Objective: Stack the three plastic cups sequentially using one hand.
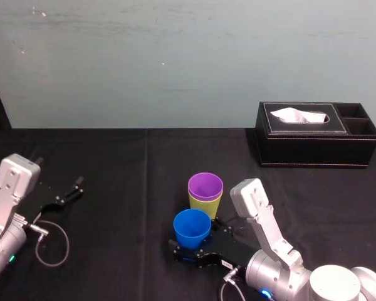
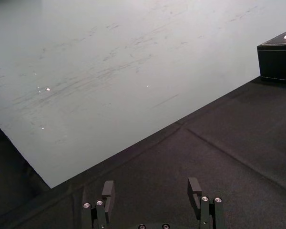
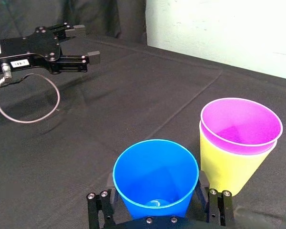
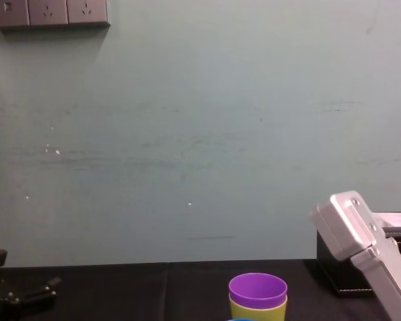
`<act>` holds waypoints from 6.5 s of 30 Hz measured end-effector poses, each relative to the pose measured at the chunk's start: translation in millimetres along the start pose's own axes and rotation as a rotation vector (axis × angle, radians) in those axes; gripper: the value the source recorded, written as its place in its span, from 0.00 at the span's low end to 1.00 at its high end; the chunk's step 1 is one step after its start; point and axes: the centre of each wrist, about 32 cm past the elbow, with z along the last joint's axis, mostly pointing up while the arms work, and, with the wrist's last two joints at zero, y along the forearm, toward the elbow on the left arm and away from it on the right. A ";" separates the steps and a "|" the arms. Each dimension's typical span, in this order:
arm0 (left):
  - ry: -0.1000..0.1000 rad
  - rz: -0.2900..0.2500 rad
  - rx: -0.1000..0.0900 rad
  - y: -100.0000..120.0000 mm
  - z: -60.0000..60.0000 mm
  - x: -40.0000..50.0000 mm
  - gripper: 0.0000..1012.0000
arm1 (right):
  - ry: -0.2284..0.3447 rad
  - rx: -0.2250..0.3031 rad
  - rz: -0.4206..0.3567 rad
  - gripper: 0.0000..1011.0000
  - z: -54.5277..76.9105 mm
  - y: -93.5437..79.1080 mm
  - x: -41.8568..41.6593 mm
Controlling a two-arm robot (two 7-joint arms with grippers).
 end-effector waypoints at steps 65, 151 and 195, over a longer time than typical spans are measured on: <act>0.000 0.000 0.000 0.0 0.0 0.0 0.99 | -0.017 0.153 0.024 0.72 113.1 -18.2 46.4; 0.000 0.000 0.000 0.0 0.0 0.0 0.99 | -0.003 0.061 -0.017 0.99 72.5 13.8 64.0; 0.000 0.000 0.000 0.0 0.0 0.0 0.99 | 0.075 0.078 -0.402 0.99 3.5 -44.8 65.1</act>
